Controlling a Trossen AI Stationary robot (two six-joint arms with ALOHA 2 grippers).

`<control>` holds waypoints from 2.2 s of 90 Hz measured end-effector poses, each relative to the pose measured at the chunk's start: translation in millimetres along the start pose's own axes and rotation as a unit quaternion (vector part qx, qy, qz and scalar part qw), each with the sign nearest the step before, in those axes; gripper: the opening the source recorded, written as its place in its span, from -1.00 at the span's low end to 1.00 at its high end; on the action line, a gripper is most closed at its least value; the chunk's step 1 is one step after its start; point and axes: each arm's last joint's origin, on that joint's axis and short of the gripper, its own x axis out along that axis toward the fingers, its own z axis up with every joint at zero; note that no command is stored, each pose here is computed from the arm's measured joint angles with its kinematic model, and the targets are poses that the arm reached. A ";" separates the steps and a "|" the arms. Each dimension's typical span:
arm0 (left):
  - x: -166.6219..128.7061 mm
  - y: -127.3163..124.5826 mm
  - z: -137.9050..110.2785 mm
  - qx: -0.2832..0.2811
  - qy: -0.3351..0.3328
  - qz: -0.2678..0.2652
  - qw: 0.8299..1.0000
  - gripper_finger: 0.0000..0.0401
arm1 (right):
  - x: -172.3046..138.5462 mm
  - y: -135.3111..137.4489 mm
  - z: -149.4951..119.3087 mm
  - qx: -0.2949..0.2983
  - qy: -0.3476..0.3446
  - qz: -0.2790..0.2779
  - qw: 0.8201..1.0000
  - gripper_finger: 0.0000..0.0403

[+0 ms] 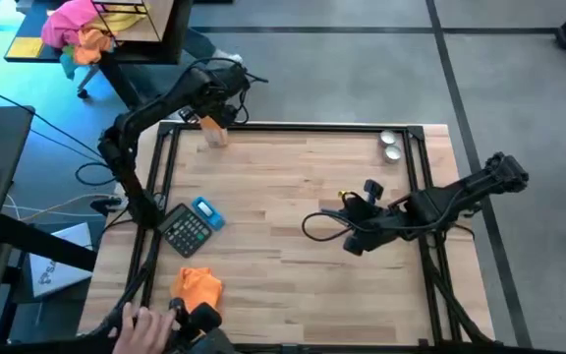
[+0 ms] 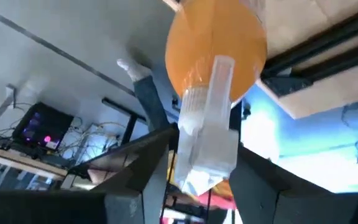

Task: Apply microfiber cloth
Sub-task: Spray the blue phone using the orange spray bottle

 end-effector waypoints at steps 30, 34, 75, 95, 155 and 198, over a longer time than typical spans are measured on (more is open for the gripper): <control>-2.5 -0.2 2.7 -0.039 -0.013 0.003 0.999 -0.63 | 0.0 0.0 0.0 0.000 0.000 0.000 1.000 -1.00; -2.8 -0.3 2.7 -0.050 -0.017 0.003 0.999 -0.64 | 0.0 0.1 0.0 0.000 0.001 0.002 1.000 -1.00; -17.7 -7.1 7.8 -0.245 -0.056 -0.002 0.968 -0.73 | -3.2 4.5 -1.2 -0.005 -0.010 0.005 1.000 -1.00; -52.3 -32.0 14.8 -0.344 -0.173 -0.053 0.921 -0.75 | -2.4 2.5 4.3 -0.006 -0.050 -0.033 0.998 -1.00; -167.7 -97.9 68.6 -0.556 -0.383 -0.262 0.690 -0.83 | 45.8 23.3 43.4 -0.005 -0.181 -0.142 0.973 -1.00; -198.9 -110.4 130.4 -0.602 -0.353 -0.364 0.617 -0.84 | 93.5 56.0 50.3 0.108 -0.249 -0.183 0.945 -1.00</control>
